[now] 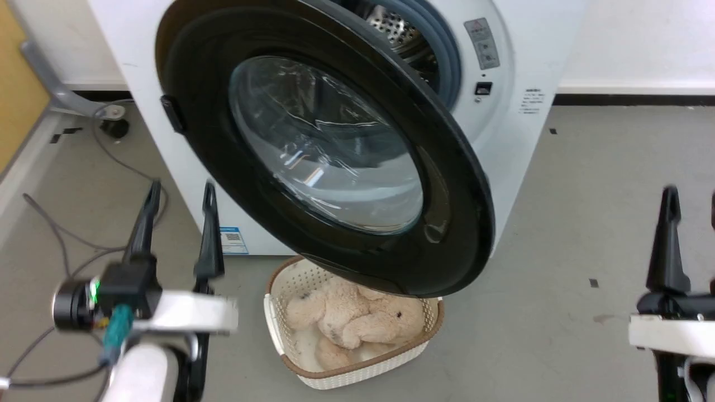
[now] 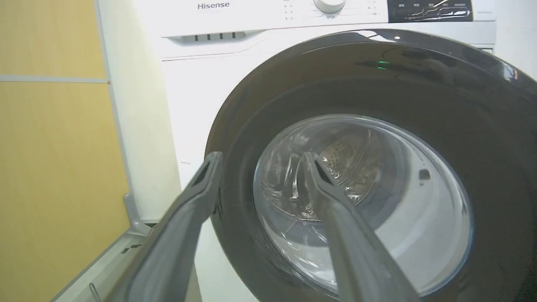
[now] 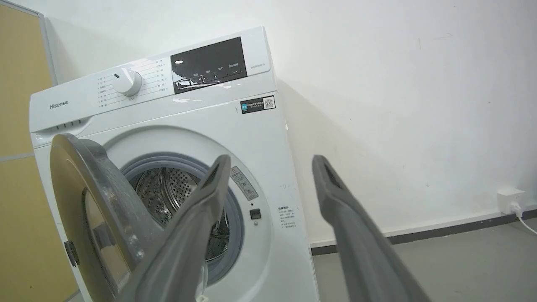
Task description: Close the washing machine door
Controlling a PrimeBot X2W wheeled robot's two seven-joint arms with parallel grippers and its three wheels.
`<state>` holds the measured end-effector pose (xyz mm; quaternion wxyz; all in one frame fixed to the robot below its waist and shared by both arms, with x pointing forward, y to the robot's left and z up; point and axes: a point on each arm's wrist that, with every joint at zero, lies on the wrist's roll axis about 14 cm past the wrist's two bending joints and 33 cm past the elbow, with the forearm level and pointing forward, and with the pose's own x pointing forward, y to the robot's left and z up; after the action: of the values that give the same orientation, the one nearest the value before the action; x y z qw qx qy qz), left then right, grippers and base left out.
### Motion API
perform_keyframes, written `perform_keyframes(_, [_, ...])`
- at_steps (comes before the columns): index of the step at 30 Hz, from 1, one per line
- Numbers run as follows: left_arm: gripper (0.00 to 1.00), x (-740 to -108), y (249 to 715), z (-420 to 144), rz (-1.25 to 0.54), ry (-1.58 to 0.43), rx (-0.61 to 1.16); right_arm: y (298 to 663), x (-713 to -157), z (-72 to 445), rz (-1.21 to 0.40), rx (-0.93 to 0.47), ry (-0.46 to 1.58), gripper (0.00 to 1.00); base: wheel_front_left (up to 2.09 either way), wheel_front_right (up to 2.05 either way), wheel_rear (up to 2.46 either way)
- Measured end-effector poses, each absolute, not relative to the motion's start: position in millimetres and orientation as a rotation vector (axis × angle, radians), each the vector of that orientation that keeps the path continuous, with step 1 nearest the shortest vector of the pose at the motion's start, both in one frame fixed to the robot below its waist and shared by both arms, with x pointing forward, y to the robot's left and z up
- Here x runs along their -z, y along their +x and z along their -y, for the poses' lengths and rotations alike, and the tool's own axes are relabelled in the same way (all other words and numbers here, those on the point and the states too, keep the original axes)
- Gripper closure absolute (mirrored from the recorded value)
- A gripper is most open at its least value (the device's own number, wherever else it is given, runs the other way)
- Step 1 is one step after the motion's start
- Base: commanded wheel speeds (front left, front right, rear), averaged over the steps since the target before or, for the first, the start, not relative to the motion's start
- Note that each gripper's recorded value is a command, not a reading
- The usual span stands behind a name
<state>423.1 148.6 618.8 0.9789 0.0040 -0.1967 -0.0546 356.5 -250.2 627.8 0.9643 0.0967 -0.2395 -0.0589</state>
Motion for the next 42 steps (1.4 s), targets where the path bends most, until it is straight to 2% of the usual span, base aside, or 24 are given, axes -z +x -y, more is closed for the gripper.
perform_keyframes(7, [0.00,-591.8,398.0,-174.2,0.329,0.044,0.039,366.9,-666.6,212.4,0.593,-0.012,0.237,0.00,0.00,0.00,0.00])
perform_keyframes(8, [0.00,-588.3,395.0,-177.6,0.320,0.042,0.026,367.9,-671.5,207.8,0.608,-0.031,0.258,0.55,0.00,0.00,0.00])
perform_keyframes(9, [0.00,-584.5,392.1,-180.5,0.309,0.036,0.013,368.6,-677.5,201.0,0.624,-0.054,0.261,0.83,0.00,0.00,0.00])
perform_keyframes(10, [0.00,-581.0,389.7,-183.7,0.299,0.033,0.002,369.2,-684.2,192.7,0.641,-0.081,0.260,1.00,0.00,0.00,0.00])
perform_keyframes(18, [0.00,-569.3,378.5,-198.8,0.267,0.007,-0.053,365.9,-710.8,106.1,0.692,-0.374,0.248,1.00,0.00,0.00,0.00])
perform_keyframes(25, [0.00,-562.9,377.9,-205.2,0.250,0.004,-0.071,358.3,-675.0,43.6,0.579,-0.631,0.104,1.00,0.00,0.00,0.00])
perform_keyframes(28, [0.00,-559.0,379.8,-206.8,0.240,0.003,-0.078,356.6,-651.2,27.0,0.513,-0.700,0.059,1.00,0.00,0.00,0.00])
perform_keyframes(34, [0.00,-549.3,386.4,-208.7,0.214,-0.002,-0.083,362.3,-600.5,18.2,0.371,-0.744,-0.011,1.00,0.00,0.00,0.00])
perform_keyframes(42, [0.00,-537.7,402.1,-203.9,0.186,-0.007,-0.069,388.8,-550.1,55.3,0.216,-0.620,-0.033,1.00,0.00,0.00,0.00])
